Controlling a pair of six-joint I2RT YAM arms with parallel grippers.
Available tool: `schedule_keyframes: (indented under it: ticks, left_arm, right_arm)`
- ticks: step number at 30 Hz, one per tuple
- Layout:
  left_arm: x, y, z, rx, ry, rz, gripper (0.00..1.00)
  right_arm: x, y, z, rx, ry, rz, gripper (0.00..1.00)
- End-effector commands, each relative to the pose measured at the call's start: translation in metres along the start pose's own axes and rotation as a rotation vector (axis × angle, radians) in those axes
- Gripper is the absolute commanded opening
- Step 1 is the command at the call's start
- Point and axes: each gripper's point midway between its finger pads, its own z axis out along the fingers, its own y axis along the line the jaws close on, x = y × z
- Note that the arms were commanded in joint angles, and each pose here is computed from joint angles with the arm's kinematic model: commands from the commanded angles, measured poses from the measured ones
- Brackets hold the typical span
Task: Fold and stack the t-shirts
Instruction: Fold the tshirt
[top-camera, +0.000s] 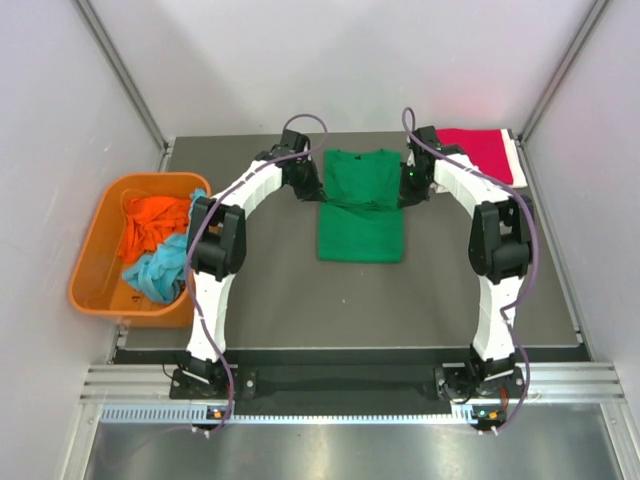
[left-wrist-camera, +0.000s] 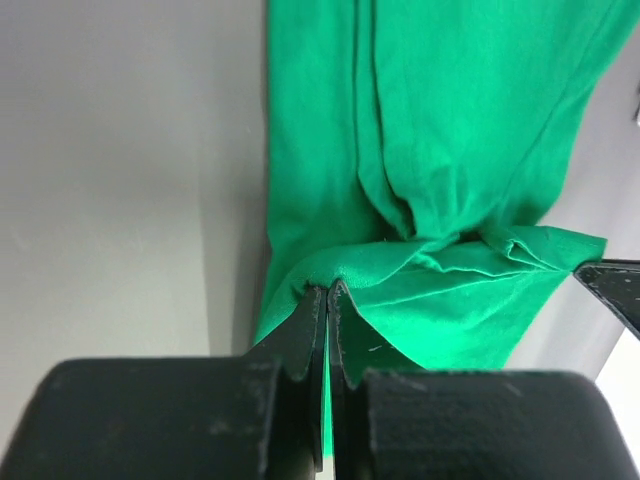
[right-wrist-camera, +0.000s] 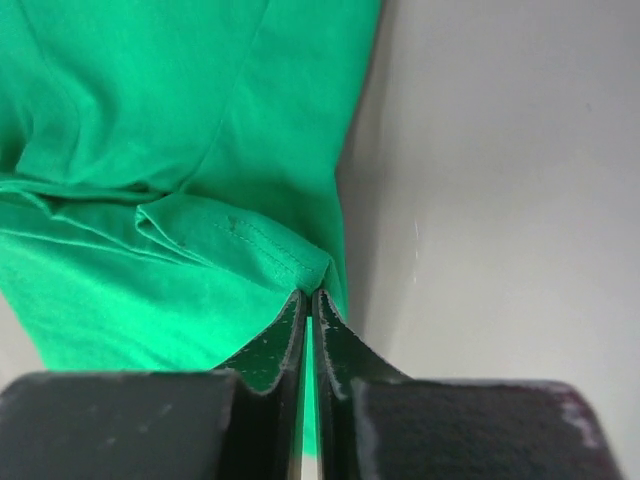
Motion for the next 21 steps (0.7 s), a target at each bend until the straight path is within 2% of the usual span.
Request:
schedule_keyframes:
  ticks: [1, 2, 3, 4, 6, 7, 9, 11, 12, 13, 14, 15, 16, 18, 21]
  left_arm:
    - [-0.033, -0.007, 0.001, 0.038, -0.099, 0.02, 0.01]
    - [-0.036, -0.009, 0.001, 0.05, -0.101, 0.02, 0.03]
    - [-0.036, -0.007, 0.006, 0.049, -0.094, 0.018, 0.14]
    - [-0.038, -0.004, 0.005, 0.047, -0.087, 0.018, 0.18]
    - [-0.051, -0.007, -0.006, 0.054, -0.109, 0.035, 0.32]
    - [-0.06, -0.002, -0.014, 0.047, -0.129, 0.045, 0.35]
    - [-0.07, -0.005, -0.038, 0.053, -0.173, 0.07, 0.39]
    - [-0.058, -0.001, -0.045, 0.044, -0.166, 0.107, 0.38]
    - [-0.051, -0.016, -0.061, 0.092, -0.167, 0.131, 0.33]
    - [-0.026, -0.004, -0.052, 0.089, -0.116, 0.125, 0.29]
    - [-0.026, -0.015, -0.054, 0.151, -0.149, 0.149, 0.25]
    - [-0.014, -0.032, -0.064, 0.216, -0.139, 0.163, 0.22]
    - [0.005, -0.027, -0.057, 0.232, -0.102, 0.162, 0.2]
    - [0.021, -0.041, -0.054, 0.276, -0.067, 0.202, 0.19]
    - [0.031, -0.043, -0.038, 0.242, -0.043, 0.23, 0.18]
  right_arm:
    - [-0.025, 0.003, 0.007, -0.033, -0.059, -0.027, 0.05]
    - [-0.03, 0.003, 0.007, -0.03, -0.071, -0.026, 0.08]
    - [-0.031, 0.0, 0.013, -0.02, -0.064, -0.024, 0.11]
    - [-0.036, -0.005, 0.014, -0.003, -0.072, -0.017, 0.19]
    - [-0.053, -0.006, 0.005, 0.018, -0.105, -0.02, 0.29]
    - [-0.064, -0.008, -0.005, 0.028, -0.141, -0.02, 0.35]
    - [-0.069, -0.001, -0.027, 0.009, -0.176, -0.047, 0.38]
    - [-0.05, 0.006, -0.031, -0.045, -0.14, -0.069, 0.4]
    - [-0.046, 0.009, -0.044, -0.059, -0.152, -0.072, 0.4]
    - [-0.023, 0.003, -0.034, -0.057, -0.096, -0.067, 0.37]
    - [-0.019, 0.007, -0.035, -0.083, -0.105, -0.072, 0.34]
    - [-0.014, 0.013, -0.041, -0.123, -0.104, -0.075, 0.27]
    - [-0.001, 0.011, -0.035, -0.133, -0.074, -0.073, 0.24]
    - [0.004, 0.014, -0.035, -0.16, -0.056, -0.079, 0.2]
    - [0.007, 0.015, -0.028, -0.173, -0.049, -0.082, 0.17]
